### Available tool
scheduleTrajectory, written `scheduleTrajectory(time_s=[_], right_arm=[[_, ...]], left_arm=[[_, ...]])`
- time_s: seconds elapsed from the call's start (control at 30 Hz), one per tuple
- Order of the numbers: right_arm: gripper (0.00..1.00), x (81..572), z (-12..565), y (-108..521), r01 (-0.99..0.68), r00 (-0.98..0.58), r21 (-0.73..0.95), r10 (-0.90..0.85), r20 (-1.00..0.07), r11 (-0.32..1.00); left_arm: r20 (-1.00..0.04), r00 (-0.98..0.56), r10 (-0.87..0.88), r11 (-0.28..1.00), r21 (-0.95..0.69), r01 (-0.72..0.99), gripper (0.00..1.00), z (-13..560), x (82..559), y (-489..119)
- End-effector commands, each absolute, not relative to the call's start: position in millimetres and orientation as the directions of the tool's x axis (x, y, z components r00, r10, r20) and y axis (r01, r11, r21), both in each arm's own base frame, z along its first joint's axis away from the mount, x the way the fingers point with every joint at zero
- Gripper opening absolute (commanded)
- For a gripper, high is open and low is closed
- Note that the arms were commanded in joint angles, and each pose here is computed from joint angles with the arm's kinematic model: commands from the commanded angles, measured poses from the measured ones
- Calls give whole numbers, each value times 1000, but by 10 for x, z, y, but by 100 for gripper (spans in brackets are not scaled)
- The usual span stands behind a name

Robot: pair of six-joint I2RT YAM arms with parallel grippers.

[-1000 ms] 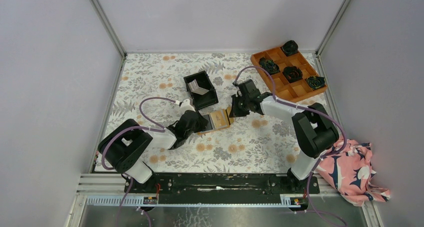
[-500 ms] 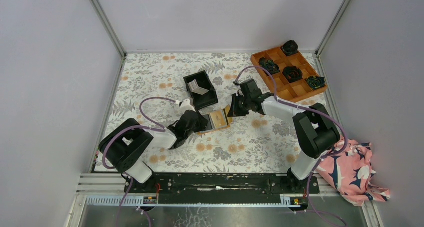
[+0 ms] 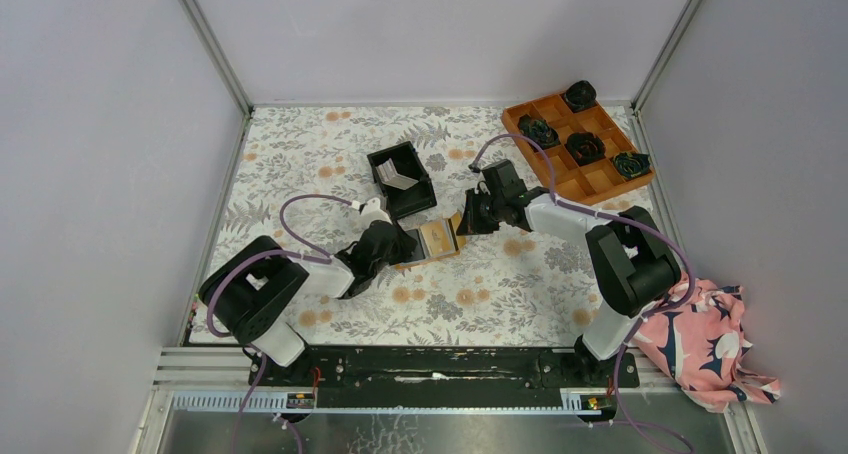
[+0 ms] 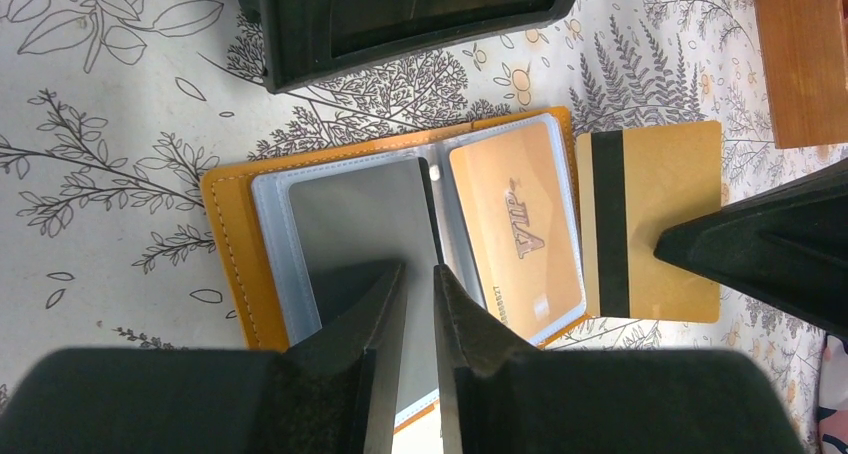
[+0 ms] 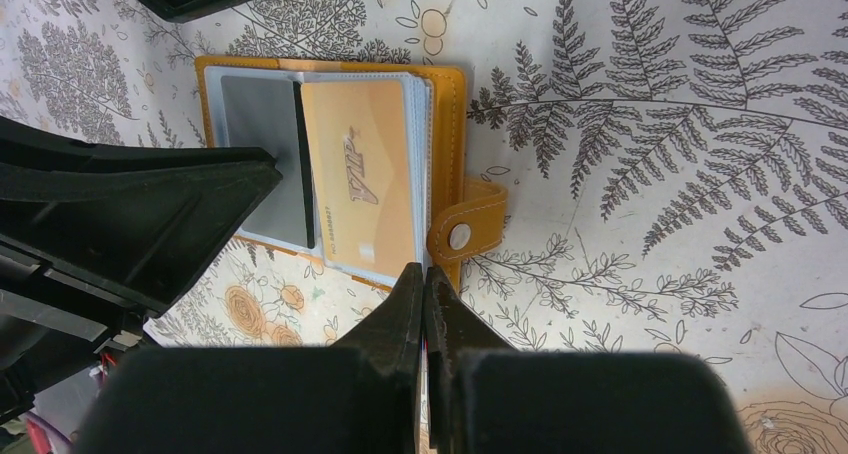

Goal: Put the credit cards into the card holder
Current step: Turn over the card slot in the card holder.

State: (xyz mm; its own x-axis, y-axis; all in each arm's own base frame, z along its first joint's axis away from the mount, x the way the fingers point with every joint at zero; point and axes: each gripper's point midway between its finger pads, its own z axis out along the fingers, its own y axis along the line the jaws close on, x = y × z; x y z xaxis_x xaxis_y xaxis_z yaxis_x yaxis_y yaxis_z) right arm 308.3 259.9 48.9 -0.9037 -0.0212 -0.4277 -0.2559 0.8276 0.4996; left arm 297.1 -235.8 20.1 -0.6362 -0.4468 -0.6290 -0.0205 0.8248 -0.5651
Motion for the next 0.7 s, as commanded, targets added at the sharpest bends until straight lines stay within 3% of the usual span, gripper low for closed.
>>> scheduleTrajectory(time_s=[0.0,0.67], right_arm=[[0,3135,639,2637,-281,-887,529,-6,-462,801],[0,3111,513,2647,-234,-913,639,60,-404,733]], left_arm=[[-609,-707,-359,894,-443,-73,23,-207,2754,-2138],[-604,-714,-353,898,-432,-79,23,-275,2722,-2109]])
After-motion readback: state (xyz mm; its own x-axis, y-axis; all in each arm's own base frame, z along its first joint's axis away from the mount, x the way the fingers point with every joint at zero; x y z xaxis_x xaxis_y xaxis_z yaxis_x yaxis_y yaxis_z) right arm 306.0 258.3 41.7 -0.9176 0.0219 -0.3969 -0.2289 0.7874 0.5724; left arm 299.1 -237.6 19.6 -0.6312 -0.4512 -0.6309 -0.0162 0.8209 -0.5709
